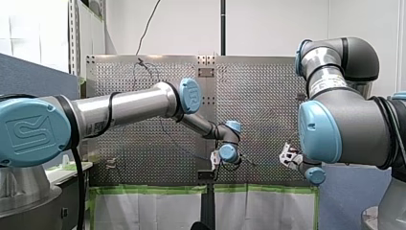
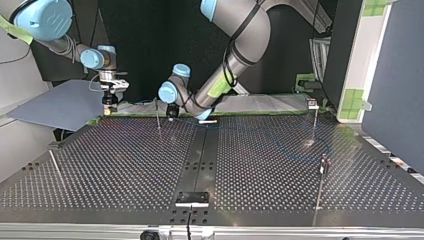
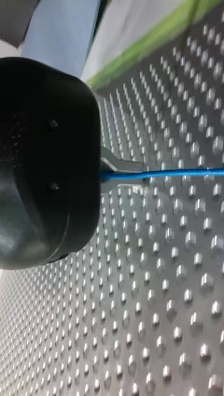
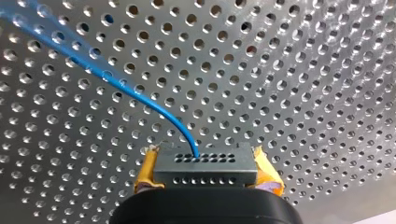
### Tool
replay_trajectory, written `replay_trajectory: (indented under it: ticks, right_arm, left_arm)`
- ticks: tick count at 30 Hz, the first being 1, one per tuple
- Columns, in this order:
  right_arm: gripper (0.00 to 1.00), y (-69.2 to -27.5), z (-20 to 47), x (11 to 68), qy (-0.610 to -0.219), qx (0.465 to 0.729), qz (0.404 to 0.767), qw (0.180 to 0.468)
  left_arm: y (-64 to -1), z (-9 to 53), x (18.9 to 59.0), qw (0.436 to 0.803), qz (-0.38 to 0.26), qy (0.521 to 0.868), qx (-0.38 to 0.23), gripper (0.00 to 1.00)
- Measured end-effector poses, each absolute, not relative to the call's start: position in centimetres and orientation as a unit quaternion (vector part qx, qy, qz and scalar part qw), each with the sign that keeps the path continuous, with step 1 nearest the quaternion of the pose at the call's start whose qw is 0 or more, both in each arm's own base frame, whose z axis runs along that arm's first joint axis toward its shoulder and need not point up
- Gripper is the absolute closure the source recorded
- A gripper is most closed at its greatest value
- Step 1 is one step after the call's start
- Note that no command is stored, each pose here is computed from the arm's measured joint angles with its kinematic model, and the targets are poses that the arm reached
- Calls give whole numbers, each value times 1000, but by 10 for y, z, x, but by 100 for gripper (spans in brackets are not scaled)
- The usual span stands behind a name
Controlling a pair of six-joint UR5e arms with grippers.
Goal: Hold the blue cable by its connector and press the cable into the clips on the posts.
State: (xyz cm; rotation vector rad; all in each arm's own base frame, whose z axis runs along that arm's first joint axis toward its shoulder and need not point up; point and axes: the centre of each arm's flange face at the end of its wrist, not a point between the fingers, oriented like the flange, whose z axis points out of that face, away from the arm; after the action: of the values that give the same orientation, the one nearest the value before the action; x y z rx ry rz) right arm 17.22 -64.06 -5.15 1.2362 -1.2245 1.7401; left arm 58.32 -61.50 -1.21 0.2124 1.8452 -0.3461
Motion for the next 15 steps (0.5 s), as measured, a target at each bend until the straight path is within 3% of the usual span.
replay_trajectory:
  ticks: [15]
  right_arm:
    - [100,-654,-44,172,-463,469,673,336]
  left_arm:
    - [-611,-4,594,593,-149,787,85,100]
